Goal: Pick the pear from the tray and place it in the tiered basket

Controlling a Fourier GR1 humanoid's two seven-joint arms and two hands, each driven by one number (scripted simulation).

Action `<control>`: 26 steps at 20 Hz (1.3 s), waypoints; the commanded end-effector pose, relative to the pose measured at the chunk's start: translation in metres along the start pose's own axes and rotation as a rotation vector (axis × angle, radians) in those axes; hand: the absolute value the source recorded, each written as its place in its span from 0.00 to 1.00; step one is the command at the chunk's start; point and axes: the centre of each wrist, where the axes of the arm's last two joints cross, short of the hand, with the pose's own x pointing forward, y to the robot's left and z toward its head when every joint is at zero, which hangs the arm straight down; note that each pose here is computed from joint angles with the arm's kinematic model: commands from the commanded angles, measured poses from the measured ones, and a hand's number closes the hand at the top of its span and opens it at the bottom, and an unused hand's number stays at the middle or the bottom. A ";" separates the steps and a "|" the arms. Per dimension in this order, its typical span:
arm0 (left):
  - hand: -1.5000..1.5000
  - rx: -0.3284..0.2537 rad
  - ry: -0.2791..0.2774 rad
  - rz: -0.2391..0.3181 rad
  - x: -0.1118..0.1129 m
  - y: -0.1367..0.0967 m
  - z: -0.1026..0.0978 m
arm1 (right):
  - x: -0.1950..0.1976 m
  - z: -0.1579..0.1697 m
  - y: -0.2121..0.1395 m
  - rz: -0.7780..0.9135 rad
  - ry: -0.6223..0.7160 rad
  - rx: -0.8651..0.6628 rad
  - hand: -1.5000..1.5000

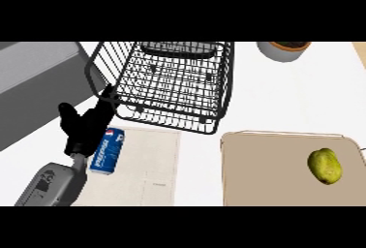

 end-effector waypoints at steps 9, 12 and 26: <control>0.50 -0.076 -0.025 0.016 0.001 -0.013 0.002 | 0.057 -0.020 0.063 0.140 0.122 0.063 0.00; 0.50 -0.051 -0.023 0.016 0.007 -0.004 -0.008 | 0.067 -0.001 0.075 0.182 0.124 0.055 0.00; 0.50 -0.034 -0.005 0.050 -0.013 0.000 0.020 | 0.070 -0.011 0.113 0.230 0.164 -0.025 0.00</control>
